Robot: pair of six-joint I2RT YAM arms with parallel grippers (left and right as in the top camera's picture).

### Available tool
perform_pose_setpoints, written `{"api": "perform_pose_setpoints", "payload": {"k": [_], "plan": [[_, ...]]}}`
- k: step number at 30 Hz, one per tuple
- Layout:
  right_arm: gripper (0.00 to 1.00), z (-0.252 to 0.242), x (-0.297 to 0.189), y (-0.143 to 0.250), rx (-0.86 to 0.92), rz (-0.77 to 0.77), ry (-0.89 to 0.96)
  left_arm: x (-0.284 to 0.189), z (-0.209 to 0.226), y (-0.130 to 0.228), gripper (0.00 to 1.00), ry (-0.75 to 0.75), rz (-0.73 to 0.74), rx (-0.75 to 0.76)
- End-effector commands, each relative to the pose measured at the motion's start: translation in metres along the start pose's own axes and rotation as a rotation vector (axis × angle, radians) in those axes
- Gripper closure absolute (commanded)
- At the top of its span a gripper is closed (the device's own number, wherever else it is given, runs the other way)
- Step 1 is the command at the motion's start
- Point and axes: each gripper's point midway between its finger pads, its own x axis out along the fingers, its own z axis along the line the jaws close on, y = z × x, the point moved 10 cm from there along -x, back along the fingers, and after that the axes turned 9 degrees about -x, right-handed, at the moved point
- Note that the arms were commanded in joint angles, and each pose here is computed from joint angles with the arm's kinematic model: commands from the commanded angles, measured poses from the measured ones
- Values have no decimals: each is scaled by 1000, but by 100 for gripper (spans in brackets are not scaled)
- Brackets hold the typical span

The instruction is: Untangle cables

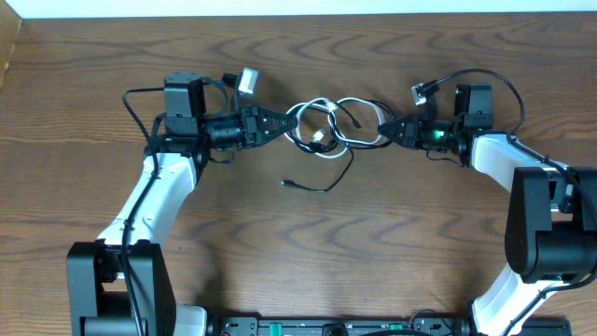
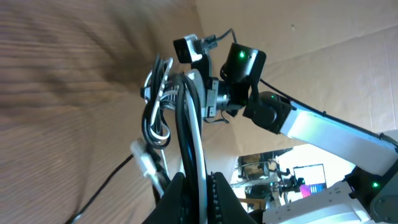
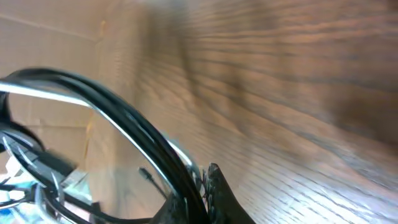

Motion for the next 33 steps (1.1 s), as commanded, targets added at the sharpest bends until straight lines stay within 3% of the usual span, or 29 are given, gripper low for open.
{"api": "perform_pose_setpoints", "payload": {"k": [1,4,6,12,18,24,33], "plan": [[99,-28,-13,-1,14,-35,282,-22,-9,-5,90,20,-47,54],[99,-30,-13,2,28,-20,307,-26,-4,-7,83,-20,-83,35],[99,-30,-13,3,30,-17,303,-27,3,-7,72,-89,-121,-3],[99,-24,-11,3,25,-9,230,-28,23,1,60,-277,-160,-81],[99,4,-11,-11,-158,-59,-133,-26,29,10,35,-340,-128,-96],[99,50,-28,-40,-328,-109,-512,-21,28,11,30,-337,-115,-91],[99,129,-75,-78,-640,-336,-562,-17,29,12,29,-370,-116,-75]]}}
